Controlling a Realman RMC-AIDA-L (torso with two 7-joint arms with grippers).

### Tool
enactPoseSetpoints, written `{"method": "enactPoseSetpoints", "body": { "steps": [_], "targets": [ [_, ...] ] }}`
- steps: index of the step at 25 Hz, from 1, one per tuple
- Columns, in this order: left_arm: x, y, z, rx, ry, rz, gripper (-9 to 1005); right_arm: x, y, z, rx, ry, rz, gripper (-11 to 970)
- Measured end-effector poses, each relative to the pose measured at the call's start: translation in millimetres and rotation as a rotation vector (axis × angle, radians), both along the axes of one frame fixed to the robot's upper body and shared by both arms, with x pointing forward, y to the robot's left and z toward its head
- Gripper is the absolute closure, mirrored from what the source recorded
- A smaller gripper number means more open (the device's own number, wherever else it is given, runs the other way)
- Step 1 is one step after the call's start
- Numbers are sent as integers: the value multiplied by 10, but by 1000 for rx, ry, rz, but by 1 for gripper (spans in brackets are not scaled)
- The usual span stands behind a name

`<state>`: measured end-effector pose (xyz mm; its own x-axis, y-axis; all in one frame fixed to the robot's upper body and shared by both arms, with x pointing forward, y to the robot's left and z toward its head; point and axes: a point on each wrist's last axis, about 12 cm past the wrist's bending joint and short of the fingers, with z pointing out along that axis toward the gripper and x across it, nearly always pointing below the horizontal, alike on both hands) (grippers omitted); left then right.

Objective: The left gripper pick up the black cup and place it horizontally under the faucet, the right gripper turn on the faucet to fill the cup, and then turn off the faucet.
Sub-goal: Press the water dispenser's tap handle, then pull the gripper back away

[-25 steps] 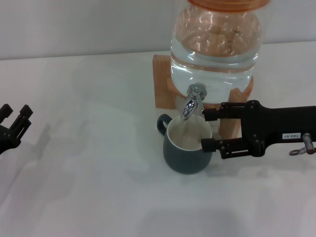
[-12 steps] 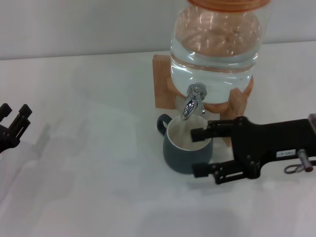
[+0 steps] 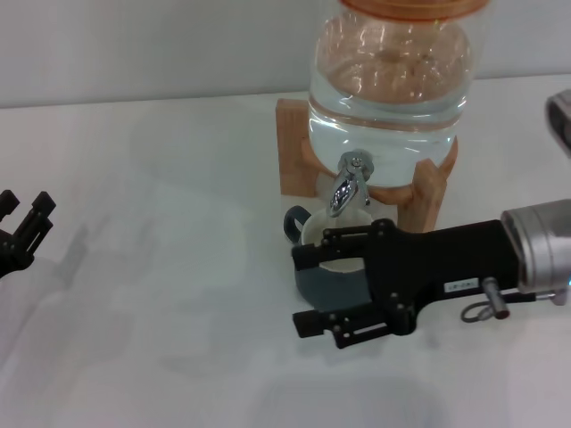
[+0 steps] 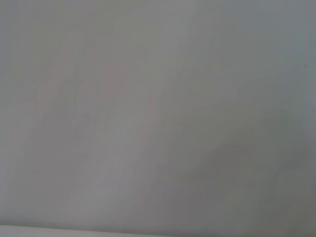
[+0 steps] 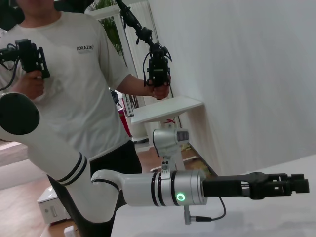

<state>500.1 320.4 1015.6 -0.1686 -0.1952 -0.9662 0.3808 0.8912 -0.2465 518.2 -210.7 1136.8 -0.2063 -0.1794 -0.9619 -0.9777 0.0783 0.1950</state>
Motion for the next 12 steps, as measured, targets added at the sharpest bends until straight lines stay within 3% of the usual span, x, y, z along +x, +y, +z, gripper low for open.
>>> {"method": "enactPoseSetpoints", "body": {
  "steps": [12],
  "targets": [
    [-15, 5, -9, -1, 3, 3, 430, 126, 102, -13, -17, 7, -105, 162]
  ]
}}
